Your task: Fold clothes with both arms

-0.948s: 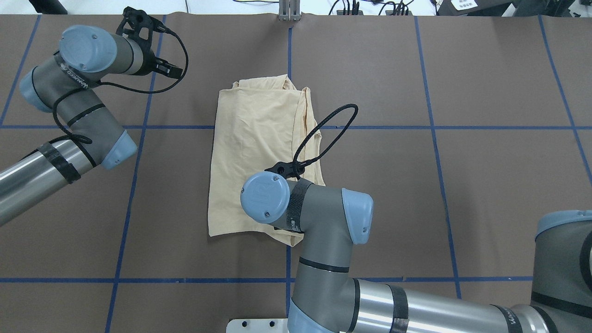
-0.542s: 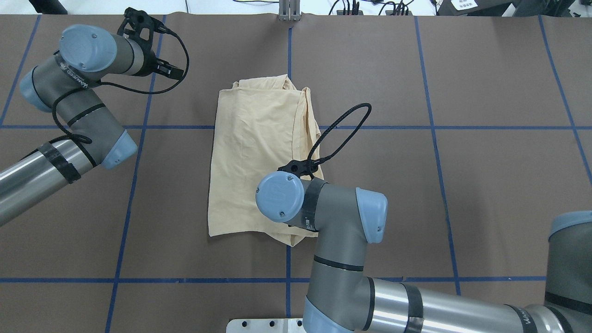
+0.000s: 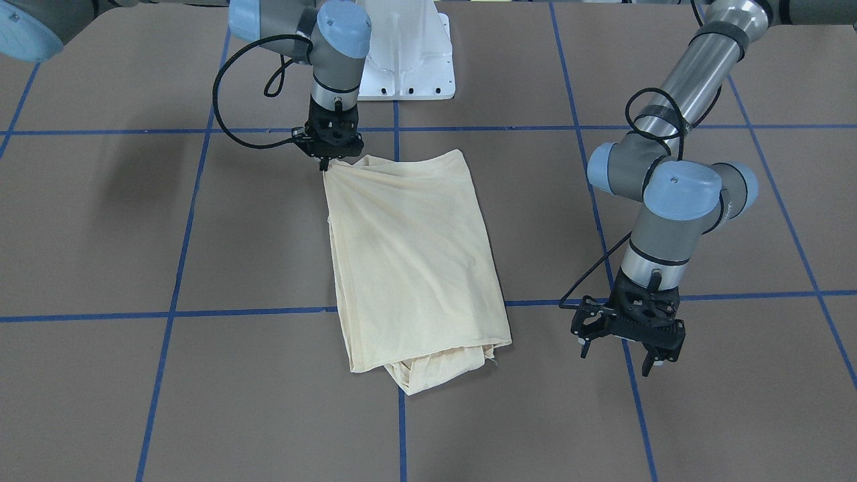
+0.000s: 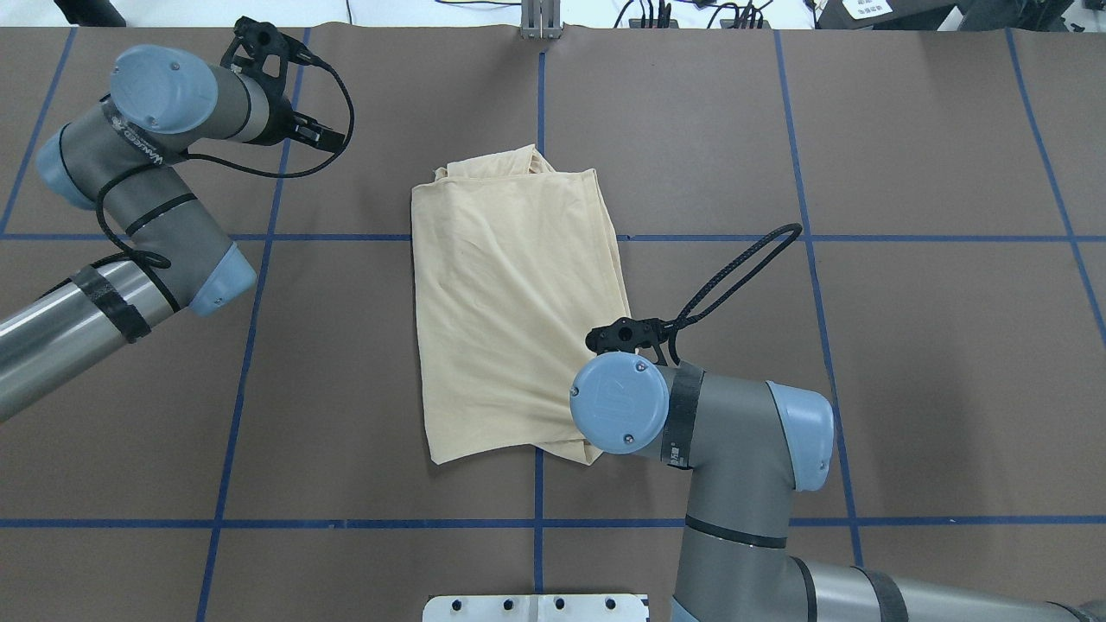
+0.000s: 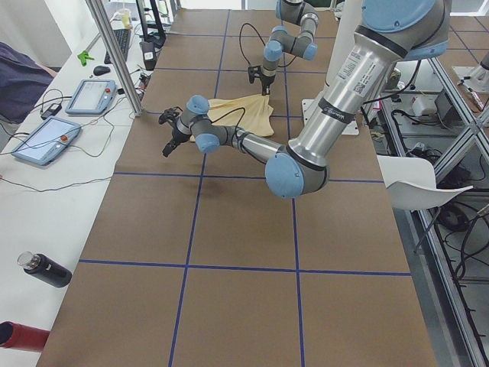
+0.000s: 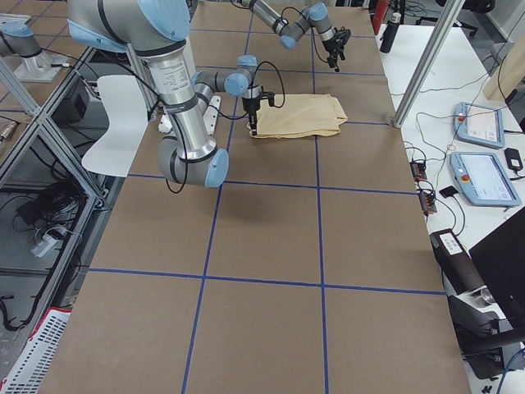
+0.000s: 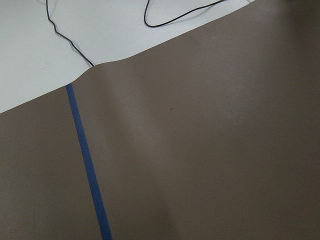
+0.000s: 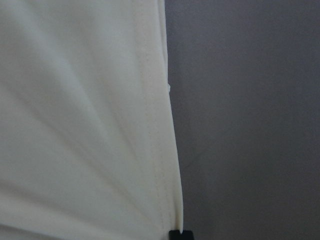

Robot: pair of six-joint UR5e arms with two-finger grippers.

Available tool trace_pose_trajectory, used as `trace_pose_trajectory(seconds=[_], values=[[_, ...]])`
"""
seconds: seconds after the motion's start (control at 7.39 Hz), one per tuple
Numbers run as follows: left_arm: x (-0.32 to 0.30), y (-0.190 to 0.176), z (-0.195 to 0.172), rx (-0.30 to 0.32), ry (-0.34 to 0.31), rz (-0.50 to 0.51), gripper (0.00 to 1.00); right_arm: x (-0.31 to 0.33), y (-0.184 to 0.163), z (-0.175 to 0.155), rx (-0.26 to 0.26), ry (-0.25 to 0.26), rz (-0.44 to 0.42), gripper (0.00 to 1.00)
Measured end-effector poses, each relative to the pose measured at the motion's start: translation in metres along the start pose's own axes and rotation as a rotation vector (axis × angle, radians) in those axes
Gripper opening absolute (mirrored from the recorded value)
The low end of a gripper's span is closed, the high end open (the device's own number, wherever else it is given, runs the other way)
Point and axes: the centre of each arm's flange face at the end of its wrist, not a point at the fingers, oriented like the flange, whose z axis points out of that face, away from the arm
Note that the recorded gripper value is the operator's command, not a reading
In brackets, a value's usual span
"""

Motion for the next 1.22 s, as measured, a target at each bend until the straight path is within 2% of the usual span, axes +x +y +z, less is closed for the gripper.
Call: trace_pose_trajectory(seconds=[0.27,0.54,0.81,0.95,1.22], values=[[0.002,-0.001,-0.001,-0.004,0.011,0.002,1.00,0.003,-0.013,-0.011,0.031,-0.029,0.040,1.00],[0.012,-0.003,-0.020,-0.012,0.083,0.001,1.00,0.038,-0.071,-0.050,0.070,-0.108,0.061,1.00],[0.017,0.014,-0.065,-0.032,0.157,-0.064,1.00,0.110,-0.126,-0.095,0.083,-0.199,0.042,1.00],[0.027,0.021,-0.101,-0.057,0.179,-0.122,1.00,0.152,-0.135,-0.096,0.099,-0.245,0.031,1.00],[0.073,0.059,-0.167,-0.115,0.238,-0.254,1.00,0.240,-0.130,-0.067,0.119,-0.339,0.034,1.00]])
